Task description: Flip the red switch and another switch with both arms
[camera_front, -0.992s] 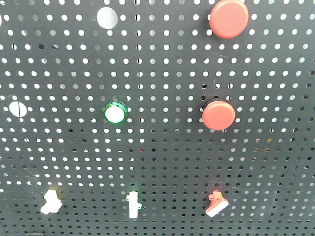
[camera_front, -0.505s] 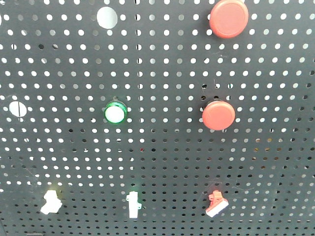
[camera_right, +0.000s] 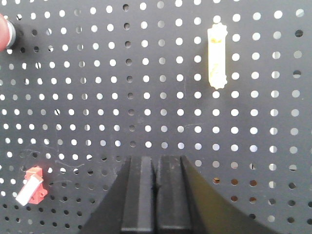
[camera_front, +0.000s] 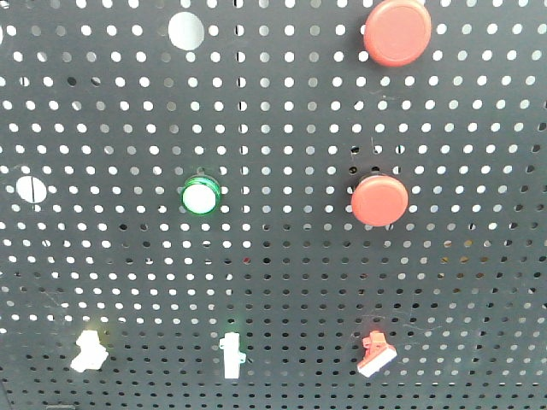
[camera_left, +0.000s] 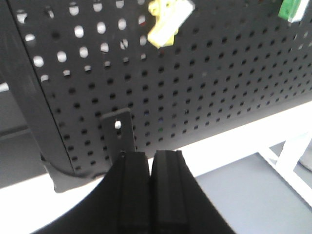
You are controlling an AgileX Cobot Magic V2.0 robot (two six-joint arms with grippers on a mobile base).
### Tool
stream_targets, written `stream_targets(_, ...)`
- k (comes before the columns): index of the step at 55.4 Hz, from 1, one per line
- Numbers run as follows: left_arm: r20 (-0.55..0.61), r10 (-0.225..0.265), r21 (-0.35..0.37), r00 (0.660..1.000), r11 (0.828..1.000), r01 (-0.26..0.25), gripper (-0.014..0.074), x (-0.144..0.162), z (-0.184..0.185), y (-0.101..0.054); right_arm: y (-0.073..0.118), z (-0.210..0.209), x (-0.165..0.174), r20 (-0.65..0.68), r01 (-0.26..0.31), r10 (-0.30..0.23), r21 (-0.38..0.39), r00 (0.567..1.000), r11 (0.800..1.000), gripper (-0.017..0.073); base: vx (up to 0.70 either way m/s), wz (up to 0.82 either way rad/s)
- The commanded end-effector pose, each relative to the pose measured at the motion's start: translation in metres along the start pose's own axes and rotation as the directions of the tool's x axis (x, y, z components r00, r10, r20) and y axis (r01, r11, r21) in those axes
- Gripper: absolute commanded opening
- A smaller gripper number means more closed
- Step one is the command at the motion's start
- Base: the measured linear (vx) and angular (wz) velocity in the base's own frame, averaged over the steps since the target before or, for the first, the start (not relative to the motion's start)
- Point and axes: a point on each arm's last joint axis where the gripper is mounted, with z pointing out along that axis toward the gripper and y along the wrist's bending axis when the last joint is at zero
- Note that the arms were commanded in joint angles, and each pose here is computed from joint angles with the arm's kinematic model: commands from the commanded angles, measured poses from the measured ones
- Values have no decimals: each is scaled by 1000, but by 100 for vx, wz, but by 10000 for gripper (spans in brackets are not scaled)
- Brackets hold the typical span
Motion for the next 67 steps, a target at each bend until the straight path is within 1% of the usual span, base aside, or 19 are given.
stream_targets(1,136,-6,-51,991,999,13,3,-7,-5,5,-2,1,-10,28,20,-21,29,999,999,-6,0,0)
stream_targets(3,153,-8,-70,988,997,19,3,-5,-7,6,-2,1,-10,28,20,-21,29,999,999,-6,0,0)
stream_targets(4,170,-14,-96,985,995,30,3,-1,-9,8,-2,1,-10,28,20,-21,29,999,999,-6,0,0)
stream_targets(8,209,-31,-158,977,985,65,3,9,-13,13,-2,1,-10,28,20,-21,29,999,999,-6,0,0)
stream_targets(11,244,-30,-213,969,973,84,3,17,-17,16,-2,1,-10,28,20,-21,29,999,999,-6,0,0)
stream_targets(13,260,-41,-246,965,963,107,3,27,-19,17,-2,1,-10,28,20,-21,29,999,999,-6,0,0)
stream_targets(19,301,-74,-290,951,943,165,3,49,-21,18,-2,1,-10,28,20,-21,29,999,999,-6,0,0)
stream_targets(25,355,-95,-289,930,935,206,3,68,-21,17,-2,2,-10,27,20,-21,30,999,999,-6,0,0)
stream_targets(28,352,-123,-285,928,930,231,3,75,-16,18,-2,2,-10,26,20,-21,28,999,999,-6,0,0)
stream_targets(29,336,-132,-286,932,929,235,3,76,-16,18,-2,2,-10,26,20,-21,28,999,999,-6,0,0)
stream_targets(33,325,-119,-296,938,930,220,3,76,-16,19,-2,2,-10,26,21,-21,29,999,999,-6,0,0)
stream_targets(38,330,-87,-290,940,938,189,3,75,-16,18,-2,2,-10,26,21,-21,29,999,999,-6,0,-1)
stream_targets(42,330,-84,-277,940,943,182,3,75,-16,17,-2,2,-10,25,21,-21,28,999,999,-6,0,0)
stream_targets(47,332,-99,-258,938,947,191,3,75,-16,16,-2,2,-10,25,21,-21,28,999,999,-6,0,0)
stream_targets(52,337,-119,-248,934,946,210,3,75,-16,16,-2,2,-10,25,21,-21,28,999,999,-6,0,0)
stream_targets(62,335,-112,-250,936,947,203,3,75,-16,16,-2,2,-10,25,21,-21,28,999,999,-6,0,0)
stream_targets(64,338,-125,-245,933,945,215,3,75,-16,16,-2,2,-10,25,21,-21,28,999,999,-6,0,0)
stream_targets(67,341,-158,-231,927,941,246,3,75,-16,16,-2,2,-10,25,21,-21,28,999,999,-6,0,0)
